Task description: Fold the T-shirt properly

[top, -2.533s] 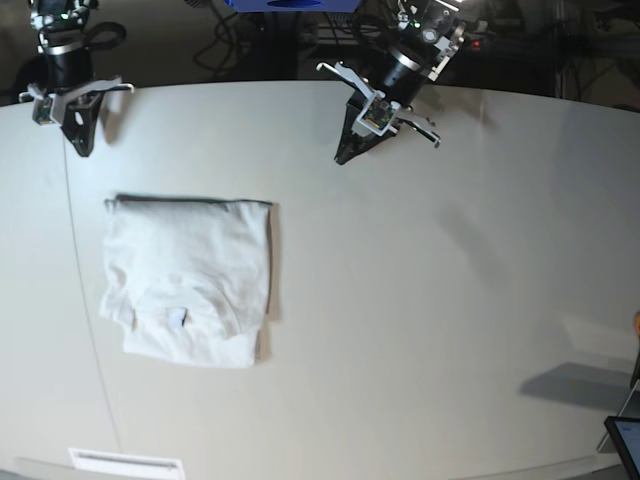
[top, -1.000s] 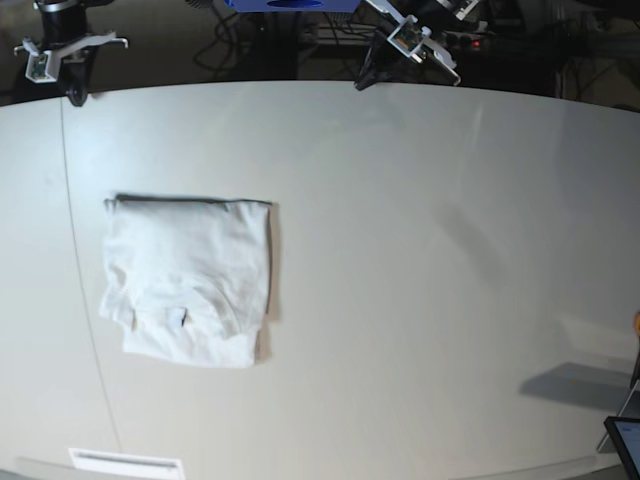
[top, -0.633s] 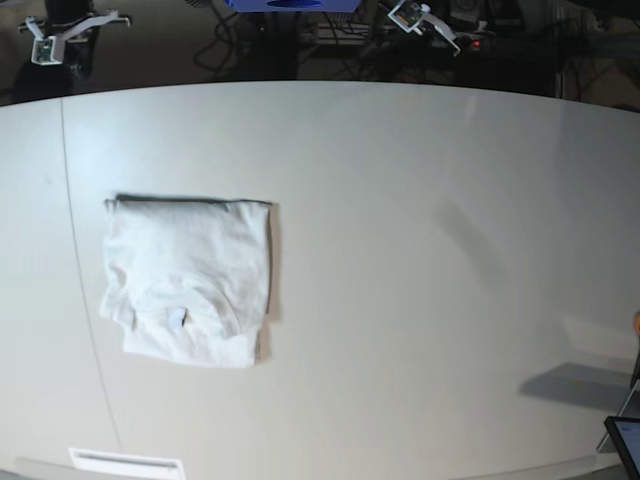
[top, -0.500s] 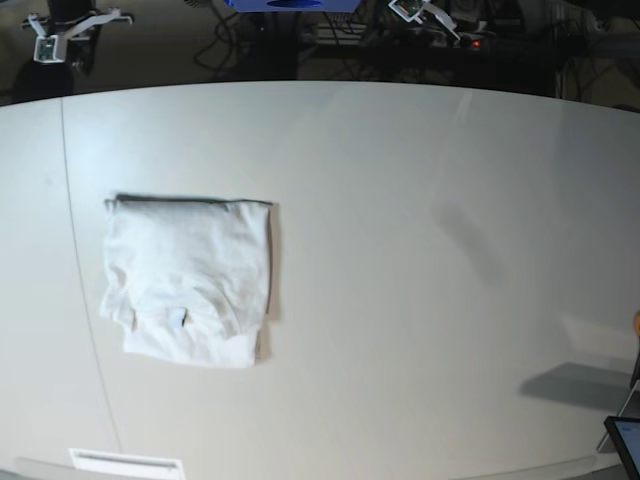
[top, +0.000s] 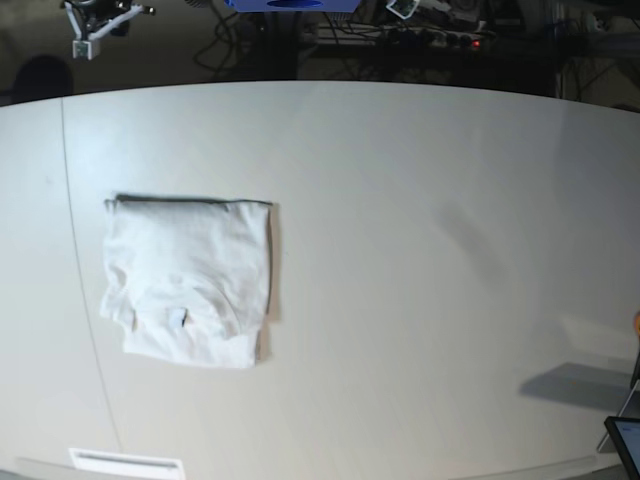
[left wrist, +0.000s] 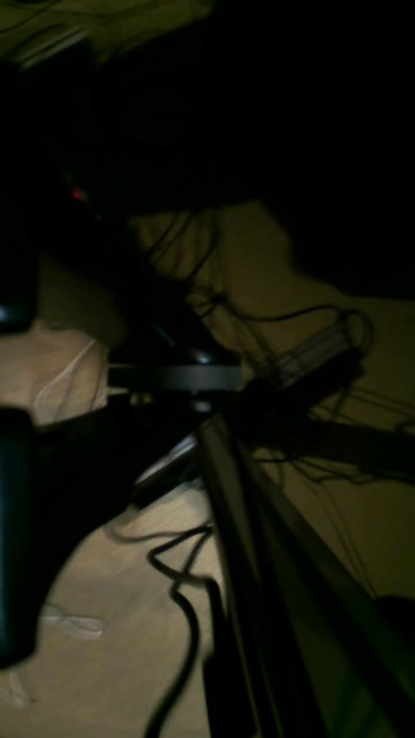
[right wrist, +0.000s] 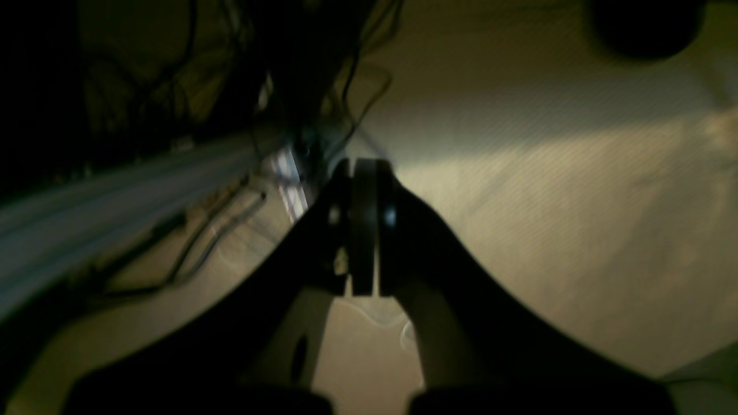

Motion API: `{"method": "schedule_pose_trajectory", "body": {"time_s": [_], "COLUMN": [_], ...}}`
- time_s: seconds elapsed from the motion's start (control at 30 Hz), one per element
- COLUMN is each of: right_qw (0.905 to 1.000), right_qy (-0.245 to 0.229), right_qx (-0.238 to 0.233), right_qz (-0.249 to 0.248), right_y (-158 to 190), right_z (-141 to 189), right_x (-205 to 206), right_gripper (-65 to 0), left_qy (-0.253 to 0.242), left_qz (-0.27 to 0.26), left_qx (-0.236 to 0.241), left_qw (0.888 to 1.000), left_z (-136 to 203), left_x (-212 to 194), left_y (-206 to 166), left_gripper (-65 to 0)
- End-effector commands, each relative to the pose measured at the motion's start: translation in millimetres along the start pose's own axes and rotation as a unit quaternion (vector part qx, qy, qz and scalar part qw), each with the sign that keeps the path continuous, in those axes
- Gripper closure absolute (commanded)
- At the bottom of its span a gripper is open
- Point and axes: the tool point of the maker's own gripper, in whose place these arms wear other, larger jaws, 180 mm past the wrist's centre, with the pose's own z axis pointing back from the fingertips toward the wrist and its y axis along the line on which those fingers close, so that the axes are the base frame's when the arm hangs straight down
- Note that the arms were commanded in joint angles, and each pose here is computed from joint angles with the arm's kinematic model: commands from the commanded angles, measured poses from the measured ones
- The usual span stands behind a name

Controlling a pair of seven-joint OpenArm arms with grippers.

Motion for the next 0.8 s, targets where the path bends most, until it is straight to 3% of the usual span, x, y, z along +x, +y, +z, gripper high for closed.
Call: {"method": "schedule_pose_trajectory", "body": {"time_s": [0.0, 0.07, 0.13, 0.23, 0.3, 0.4, 0.53, 0.77], "right_qw": [0.9996, 0.9961, 0.9882, 0.9811, 0.9801, 0.9790, 0.9720, 0.9667], "right_qy": [0.020, 0.078, 0.133, 0.149, 0.144, 0.124, 0.060, 0.048], "right_qx": [0.018, 0.037, 0.059, 0.085, 0.074, -0.004, -0.089, -0.109], "right_qz": [0.003, 0.018, 0.047, 0.091, 0.116, 0.162, 0.209, 0.227], "right_y": [9, 20, 39, 69, 84, 81, 63, 45], "right_z": [-12, -34, -51, -67, -77, -88, -91, -88], "right_x": [-6, -22, -33, -33, -29, -19, 9, 15], "right_gripper": [-0.4, -0.7, -0.7, -0.9, -0.9, -1.0, -1.0, -1.0], "left_qy": [0.003, 0.042, 0.113, 0.206, 0.246, 0.259, 0.265, 0.248], "left_qz": [0.009, 0.025, 0.046, 0.069, 0.080, 0.082, 0.081, 0.179], "left_qx": [0.000, 0.007, 0.013, 0.008, 0.007, 0.012, 0.013, 0.063], "left_qw": [1.000, 0.999, 0.992, 0.976, 0.966, 0.962, 0.961, 0.950], "left_z": [-6, -21, -35, -52, -59, -73, -86, -89], "left_x": [-5, -28, -59, -87, -92, -82, -70, -65], "left_y": [0, 2, 4, -1, 1, 10, 14, 23], "left_gripper": [0.0, 0.0, 0.0, 0.0, 0.0, 0.0, 0.0, 0.0]}}
